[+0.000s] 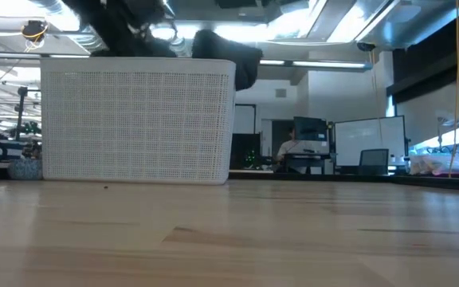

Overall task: Sort clothes
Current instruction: Put the black shirt into the bin, then return to Home Position

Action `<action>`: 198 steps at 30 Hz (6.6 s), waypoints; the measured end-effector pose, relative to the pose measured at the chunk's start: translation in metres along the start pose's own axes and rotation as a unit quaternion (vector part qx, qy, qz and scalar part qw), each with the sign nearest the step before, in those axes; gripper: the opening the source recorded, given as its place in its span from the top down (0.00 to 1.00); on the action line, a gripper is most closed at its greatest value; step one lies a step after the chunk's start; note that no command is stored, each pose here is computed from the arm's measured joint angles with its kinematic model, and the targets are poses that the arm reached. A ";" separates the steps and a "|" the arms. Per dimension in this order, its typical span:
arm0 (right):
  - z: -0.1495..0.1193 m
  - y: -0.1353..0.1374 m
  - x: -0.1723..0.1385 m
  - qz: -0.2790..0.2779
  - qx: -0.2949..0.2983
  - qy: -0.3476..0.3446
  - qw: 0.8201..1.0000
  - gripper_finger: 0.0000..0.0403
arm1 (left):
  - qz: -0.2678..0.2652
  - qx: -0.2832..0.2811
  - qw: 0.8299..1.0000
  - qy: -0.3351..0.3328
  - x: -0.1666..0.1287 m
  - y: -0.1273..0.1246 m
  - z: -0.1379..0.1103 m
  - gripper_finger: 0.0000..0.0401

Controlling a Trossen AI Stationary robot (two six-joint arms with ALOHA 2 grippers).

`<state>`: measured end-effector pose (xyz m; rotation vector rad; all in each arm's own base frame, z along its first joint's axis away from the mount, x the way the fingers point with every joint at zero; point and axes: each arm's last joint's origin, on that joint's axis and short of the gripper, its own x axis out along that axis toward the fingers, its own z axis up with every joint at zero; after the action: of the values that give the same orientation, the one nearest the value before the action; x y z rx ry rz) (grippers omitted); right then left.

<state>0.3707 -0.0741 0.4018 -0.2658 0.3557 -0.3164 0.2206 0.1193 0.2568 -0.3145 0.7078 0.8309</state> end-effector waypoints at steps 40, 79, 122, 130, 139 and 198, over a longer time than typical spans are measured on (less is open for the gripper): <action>0.004 -0.013 -0.076 0.048 0.022 0.067 0.996 0.57 | -0.069 0.045 0.996 0.035 0.020 -0.022 0.009 0.47; -0.025 0.017 -0.205 0.101 0.075 0.019 0.992 0.57 | -0.343 0.113 0.875 -0.322 -0.147 -0.032 -0.002 0.47; -0.181 0.042 -0.213 0.095 0.173 -0.064 0.978 0.57 | -0.371 0.067 0.862 -0.339 -0.099 0.006 -0.099 1.00; -0.189 0.046 -0.208 0.096 0.178 -0.072 0.977 0.57 | -0.382 0.063 0.850 -0.357 -0.094 0.009 -0.110 1.00; -0.190 0.046 -0.207 0.096 0.179 -0.074 0.976 0.57 | -0.419 0.052 0.826 -0.373 -0.081 0.007 -0.125 1.00; -0.198 0.049 -0.203 0.087 0.175 -0.062 0.979 0.57 | -0.377 0.090 0.880 -0.275 -0.058 0.004 -0.167 0.99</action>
<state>0.1278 0.0022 0.2679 0.0914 0.1933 -0.1839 0.1156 0.0029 0.1745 -0.1463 0.0849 0.0786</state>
